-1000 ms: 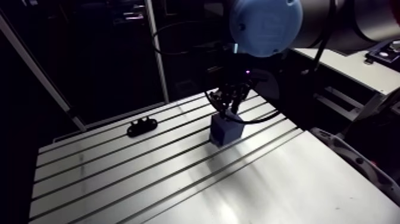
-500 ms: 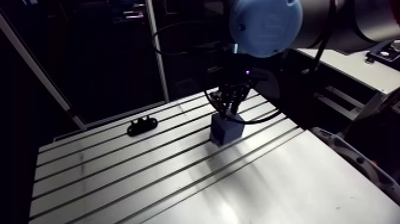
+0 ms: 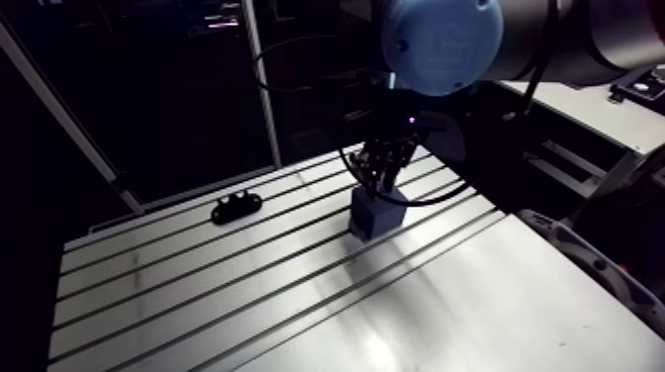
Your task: Pick up the M10 bolt and insert it into the hex recess until seated.
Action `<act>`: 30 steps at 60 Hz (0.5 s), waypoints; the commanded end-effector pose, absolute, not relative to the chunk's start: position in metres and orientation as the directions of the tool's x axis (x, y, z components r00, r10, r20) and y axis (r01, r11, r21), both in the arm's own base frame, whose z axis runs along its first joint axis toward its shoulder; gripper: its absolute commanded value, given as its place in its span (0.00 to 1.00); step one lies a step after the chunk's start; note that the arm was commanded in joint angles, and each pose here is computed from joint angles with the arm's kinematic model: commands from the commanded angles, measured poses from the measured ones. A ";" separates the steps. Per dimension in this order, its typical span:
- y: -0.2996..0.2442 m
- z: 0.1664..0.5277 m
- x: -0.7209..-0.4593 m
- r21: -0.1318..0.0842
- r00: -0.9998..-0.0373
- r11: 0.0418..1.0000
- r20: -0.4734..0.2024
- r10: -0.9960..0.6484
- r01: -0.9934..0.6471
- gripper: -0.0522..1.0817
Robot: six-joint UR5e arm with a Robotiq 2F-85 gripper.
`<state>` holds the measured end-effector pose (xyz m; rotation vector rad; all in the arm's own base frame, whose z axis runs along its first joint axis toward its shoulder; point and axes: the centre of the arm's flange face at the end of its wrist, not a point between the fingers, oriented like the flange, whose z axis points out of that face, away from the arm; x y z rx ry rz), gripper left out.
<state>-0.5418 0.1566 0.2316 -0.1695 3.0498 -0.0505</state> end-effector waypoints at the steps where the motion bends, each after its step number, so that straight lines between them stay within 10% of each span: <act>1: 0.157 0.232 -0.542 -0.037 -0.990 0.993 -0.084 -0.111 -0.109 0.57; 30: 0.156 0.233 -0.542 -0.037 -0.990 0.993 -0.082 -0.113 -0.110 0.60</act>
